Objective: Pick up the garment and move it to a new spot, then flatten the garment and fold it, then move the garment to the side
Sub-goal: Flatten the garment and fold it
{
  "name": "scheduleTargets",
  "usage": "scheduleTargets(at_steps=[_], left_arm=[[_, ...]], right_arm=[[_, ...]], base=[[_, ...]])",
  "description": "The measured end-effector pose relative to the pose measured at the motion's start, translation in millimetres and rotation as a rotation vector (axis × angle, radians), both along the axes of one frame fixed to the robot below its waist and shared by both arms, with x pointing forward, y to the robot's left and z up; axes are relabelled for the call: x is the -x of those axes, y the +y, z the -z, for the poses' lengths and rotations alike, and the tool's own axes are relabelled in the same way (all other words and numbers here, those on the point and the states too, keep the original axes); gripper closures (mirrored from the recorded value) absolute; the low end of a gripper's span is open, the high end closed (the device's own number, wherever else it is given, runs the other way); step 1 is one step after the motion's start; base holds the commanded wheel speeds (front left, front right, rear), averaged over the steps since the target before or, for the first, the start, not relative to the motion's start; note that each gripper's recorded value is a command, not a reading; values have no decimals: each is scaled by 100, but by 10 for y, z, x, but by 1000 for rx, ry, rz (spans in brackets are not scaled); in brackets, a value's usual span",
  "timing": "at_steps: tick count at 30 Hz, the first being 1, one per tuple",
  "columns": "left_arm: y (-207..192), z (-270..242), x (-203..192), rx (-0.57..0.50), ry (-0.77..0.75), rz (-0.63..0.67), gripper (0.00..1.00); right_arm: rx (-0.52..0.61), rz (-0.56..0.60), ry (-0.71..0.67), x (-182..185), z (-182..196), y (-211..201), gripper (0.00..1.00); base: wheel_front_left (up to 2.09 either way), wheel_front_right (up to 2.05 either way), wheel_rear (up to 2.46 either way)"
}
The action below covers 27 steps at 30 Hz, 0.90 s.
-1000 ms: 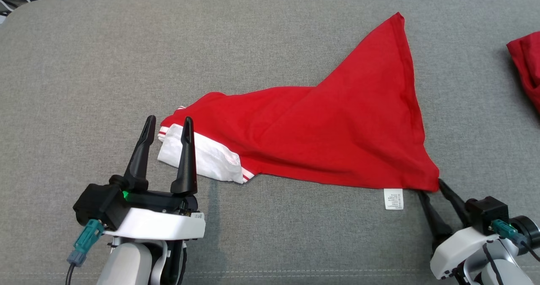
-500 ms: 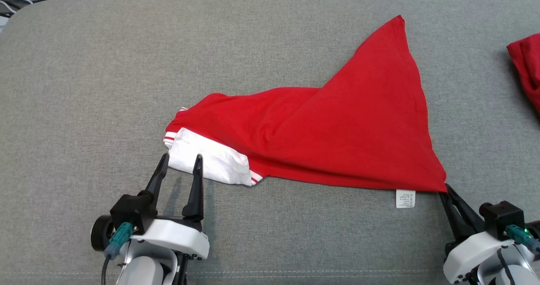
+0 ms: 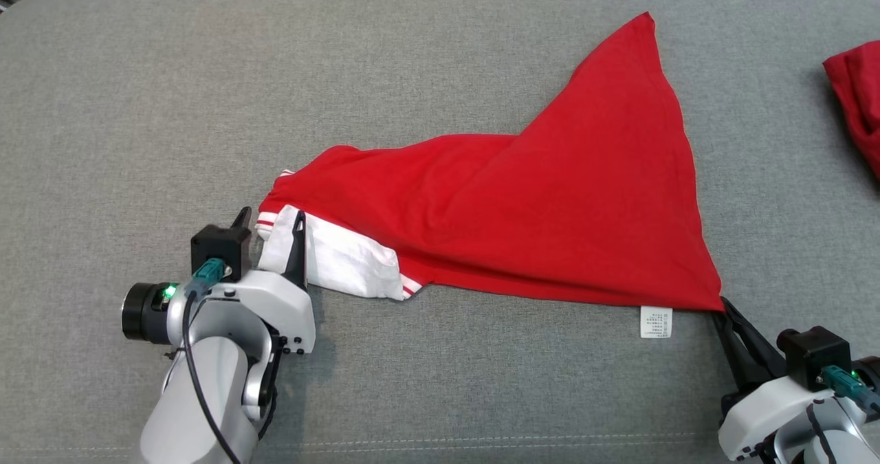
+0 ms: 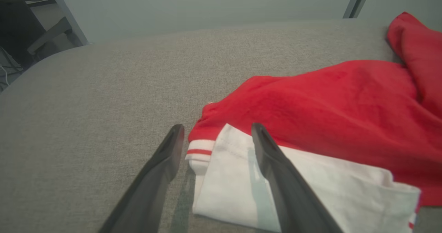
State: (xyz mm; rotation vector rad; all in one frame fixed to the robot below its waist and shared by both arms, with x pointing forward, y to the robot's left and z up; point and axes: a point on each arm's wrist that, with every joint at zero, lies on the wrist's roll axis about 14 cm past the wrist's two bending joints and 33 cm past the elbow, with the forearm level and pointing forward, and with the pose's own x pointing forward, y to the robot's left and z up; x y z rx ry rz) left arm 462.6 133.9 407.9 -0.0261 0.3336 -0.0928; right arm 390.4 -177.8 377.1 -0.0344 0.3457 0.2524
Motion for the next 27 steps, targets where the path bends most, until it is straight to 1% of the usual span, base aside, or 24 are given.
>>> scheduleTargets(at_steps=[2, 10, 11, 13, 14, 15, 22, 25, 26, 27], left_arm=[[-20, 28, -28, -21, 19, 6, 0], [-109, 125, -24, -32, 72, 35, 0], [-114, 130, -19, -33, 74, 37, 35], [-128, 135, -11, -36, 77, 44, 78], [-134, 142, -5, -37, 81, 47, 98], [-139, 149, 1, -40, 85, 50, 100], [-133, 154, 22, -48, 83, 63, 100], [-117, 6, -28, -20, 10, 47, 100], [-92, -95, -64, 3, -33, 29, 100], [-21, -339, -144, 61, -129, -6, 100]], right_arm=[[1, 3, 1, 4, 3, -10, 100], [1, 7, -7, -17, -23, -26, 100], [1, 7, -7, -17, -24, -26, 100], [1, 7, -8, -17, -29, -27, 100], [1, 7, -10, -17, -33, -28, 100], [1, 7, -11, -17, -37, -29, 100], [1, 6, -17, -21, -60, -26, 100], [-13, 12, -28, -32, -101, -20, 100], [-31, 20, -39, -47, -143, -18, 100], [-75, 48, -72, -102, -264, -43, 100]], base=[[0, 0, 0], [0, 0, 0], [0, 0, 0], [0, 0, 0], [0, 0, 0], [0, 0, 0], [0, 0, 0], [0, 0, 0], [0, 0, 0], [0, 0, 0]])
